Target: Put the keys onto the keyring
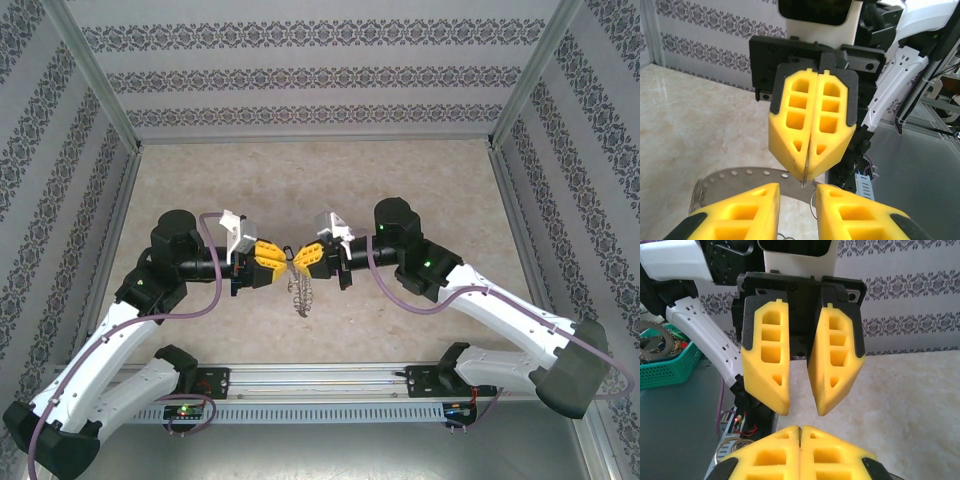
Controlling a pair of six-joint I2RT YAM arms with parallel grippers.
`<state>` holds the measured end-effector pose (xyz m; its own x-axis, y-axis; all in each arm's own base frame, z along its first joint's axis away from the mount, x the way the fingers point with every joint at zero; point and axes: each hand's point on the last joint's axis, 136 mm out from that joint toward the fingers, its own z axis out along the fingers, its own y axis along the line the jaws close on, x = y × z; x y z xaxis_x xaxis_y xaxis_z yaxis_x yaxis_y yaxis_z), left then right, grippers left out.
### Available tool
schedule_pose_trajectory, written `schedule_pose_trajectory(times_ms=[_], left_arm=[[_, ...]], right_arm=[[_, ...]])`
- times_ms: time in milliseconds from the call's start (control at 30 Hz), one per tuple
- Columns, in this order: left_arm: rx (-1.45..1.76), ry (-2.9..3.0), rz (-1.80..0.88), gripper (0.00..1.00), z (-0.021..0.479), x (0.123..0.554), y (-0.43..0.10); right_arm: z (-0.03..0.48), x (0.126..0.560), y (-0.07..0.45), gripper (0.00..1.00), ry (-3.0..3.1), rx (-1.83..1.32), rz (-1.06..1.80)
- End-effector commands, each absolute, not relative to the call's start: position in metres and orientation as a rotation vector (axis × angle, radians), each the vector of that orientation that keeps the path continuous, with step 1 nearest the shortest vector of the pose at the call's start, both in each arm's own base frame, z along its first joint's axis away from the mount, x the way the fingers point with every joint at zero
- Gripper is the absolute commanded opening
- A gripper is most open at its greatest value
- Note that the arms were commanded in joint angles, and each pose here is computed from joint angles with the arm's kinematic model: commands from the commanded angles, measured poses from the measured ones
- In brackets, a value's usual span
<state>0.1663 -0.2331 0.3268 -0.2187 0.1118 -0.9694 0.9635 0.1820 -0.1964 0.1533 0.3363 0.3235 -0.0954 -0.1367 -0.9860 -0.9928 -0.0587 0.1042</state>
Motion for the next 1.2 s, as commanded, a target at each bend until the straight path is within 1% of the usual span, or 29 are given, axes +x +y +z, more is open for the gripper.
schedule_pose_trajectory(times_ms=[0, 133, 300, 667, 1000, 1033, 1100, 1167], left_arm=[[1.108, 1.426, -1.183, 0.26, 0.344, 0.16, -0.236], [1.115, 1.417, -1.199, 0.25, 0.344, 0.158, -0.237], [1.115, 1.408, -1.214, 0.23, 0.343, 0.158, -0.239], [1.114, 1.431, -1.212, 0.23, 0.337, 0.162, -0.242], [1.108, 1.434, -1.216, 0.22, 0.335, 0.169, -0.247], [1.108, 1.437, -1.215, 0.21, 0.334, 0.17, -0.248], [1.105, 1.44, -1.204, 0.15, 0.333, 0.172, -0.248], [1.1, 1.431, -1.199, 0.02, 0.333, 0.173, -0.249]], right_arm=[[0.347, 0.151, 0.334, 0.0, 1.233, -1.276, 1.278], [0.348, 0.151, 0.335, 0.0, 1.22, -1.259, 1.291], [0.351, 0.148, 0.336, 0.0, 1.2, -1.253, 1.311], [0.356, 0.146, 0.336, 0.0, 1.164, -1.253, 1.313], [0.351, 0.149, 0.338, 0.0, 1.177, -1.257, 1.313], [0.35, 0.149, 0.339, 0.0, 1.179, -1.257, 1.315], [0.349, 0.149, 0.339, 0.0, 1.181, -1.258, 1.314], [0.347, 0.15, 0.34, 0.0, 1.188, -1.257, 1.315]])
